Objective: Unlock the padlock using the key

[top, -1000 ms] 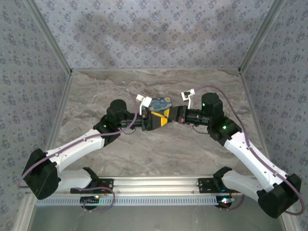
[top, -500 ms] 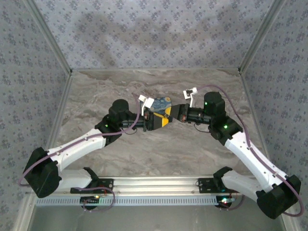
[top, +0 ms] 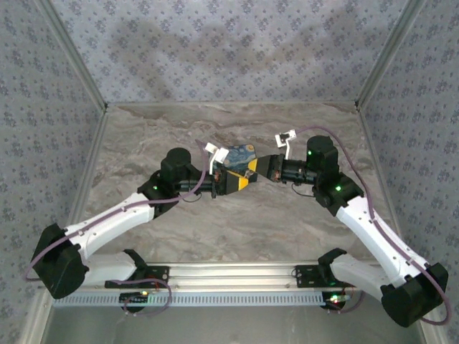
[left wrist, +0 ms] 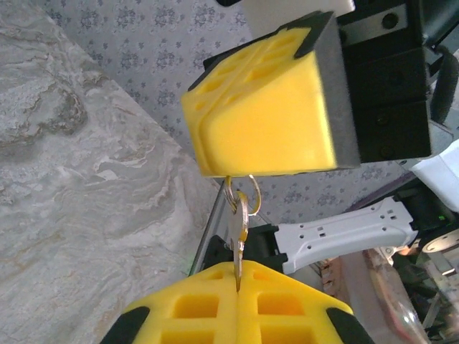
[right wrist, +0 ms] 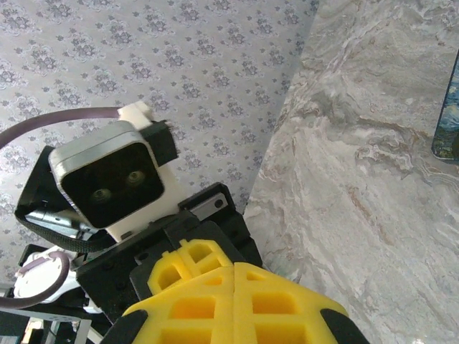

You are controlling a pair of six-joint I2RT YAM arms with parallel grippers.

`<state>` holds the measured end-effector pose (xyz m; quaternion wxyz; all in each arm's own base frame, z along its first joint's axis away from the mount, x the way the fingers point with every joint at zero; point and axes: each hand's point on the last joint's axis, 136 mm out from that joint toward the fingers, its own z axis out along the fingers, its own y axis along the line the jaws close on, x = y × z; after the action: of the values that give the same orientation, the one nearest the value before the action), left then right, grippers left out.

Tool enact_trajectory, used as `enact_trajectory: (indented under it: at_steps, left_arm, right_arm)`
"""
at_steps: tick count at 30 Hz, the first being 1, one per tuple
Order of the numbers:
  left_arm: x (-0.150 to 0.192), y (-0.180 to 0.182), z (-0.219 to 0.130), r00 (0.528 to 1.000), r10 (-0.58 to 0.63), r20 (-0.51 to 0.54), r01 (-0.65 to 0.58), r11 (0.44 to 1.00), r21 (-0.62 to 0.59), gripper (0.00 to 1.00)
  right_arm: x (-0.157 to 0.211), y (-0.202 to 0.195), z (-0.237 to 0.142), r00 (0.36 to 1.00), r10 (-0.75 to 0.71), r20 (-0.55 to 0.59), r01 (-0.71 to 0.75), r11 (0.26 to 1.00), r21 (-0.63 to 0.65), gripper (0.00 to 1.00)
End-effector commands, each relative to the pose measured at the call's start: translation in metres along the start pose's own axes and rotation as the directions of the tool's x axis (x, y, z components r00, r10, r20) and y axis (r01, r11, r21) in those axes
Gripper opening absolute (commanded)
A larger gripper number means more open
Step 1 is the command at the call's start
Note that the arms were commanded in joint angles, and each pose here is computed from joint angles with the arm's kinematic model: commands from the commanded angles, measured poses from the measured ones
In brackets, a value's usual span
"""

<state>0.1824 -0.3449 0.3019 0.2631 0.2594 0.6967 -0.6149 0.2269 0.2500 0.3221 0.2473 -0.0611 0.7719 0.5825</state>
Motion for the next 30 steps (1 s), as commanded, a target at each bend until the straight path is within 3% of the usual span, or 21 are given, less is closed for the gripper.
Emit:
enact_trajectory:
  at_steps: [1, 6, 11, 17, 20, 23, 25, 28, 30]
  left_arm:
    - [-0.0206, -0.0197, -0.0081, 0.997, 0.066, 0.041, -0.067, 0.998, 0.012, 0.00]
    - [-0.0179, -0.0212, -0.0100, 0.997, 0.074, 0.022, -0.074, 0.997, 0.006, 0.02]
    - [-0.0142, -0.0190, -0.0094, 0.998, 0.062, 0.006, -0.062, 0.998, 0.001, 0.10]
    - [-0.0138, -0.0184, -0.0081, 0.998, 0.058, 0.003, -0.058, 0.998, 0.007, 0.11]
    - [-0.0128, -0.0191, -0.0067, 0.998, 0.057, -0.003, -0.056, 0.998, 0.014, 0.07]
    - [-0.0126, -0.0201, -0.0064, 0.998, 0.060, -0.004, -0.060, 0.998, 0.017, 0.00]
    - [-0.0129, -0.0210, -0.0070, 0.998, 0.063, -0.002, -0.063, 0.998, 0.018, 0.00]
    - [-0.0130, -0.0209, -0.0073, 0.998, 0.061, -0.001, -0.061, 0.998, 0.016, 0.00]
    - [-0.0134, -0.0220, -0.0074, 0.998, 0.063, -0.001, -0.063, 0.998, 0.019, 0.00]
  right_arm:
    - [0.0106, 0.0090, -0.0068, 0.999, -0.021, -0.042, 0.020, 0.999, -0.026, 0.04]
    - [0.0131, 0.0092, -0.0087, 0.998, -0.029, -0.050, 0.028, 0.999, -0.028, 0.04]
    - [0.0140, 0.0128, -0.0086, 0.998, -0.037, -0.056, 0.034, 0.998, -0.045, 0.04]
    - [0.0147, 0.0152, -0.0087, 0.997, -0.041, -0.060, 0.038, 0.998, -0.054, 0.04]
    - [0.0154, 0.0138, -0.0085, 0.997, -0.042, -0.062, 0.039, 0.998, -0.051, 0.04]
    - [0.0167, 0.0131, -0.0087, 0.997, -0.048, -0.062, 0.045, 0.998, -0.050, 0.13]
    - [0.0160, 0.0139, -0.0099, 0.997, -0.059, -0.054, 0.056, 0.997, -0.050, 0.17]
    - [0.0175, 0.0132, -0.0103, 0.997, -0.066, -0.049, 0.063, 0.997, -0.050, 0.35]
    - [0.0197, 0.0135, -0.0095, 0.996, -0.068, -0.053, 0.065, 0.996, -0.056, 0.37]
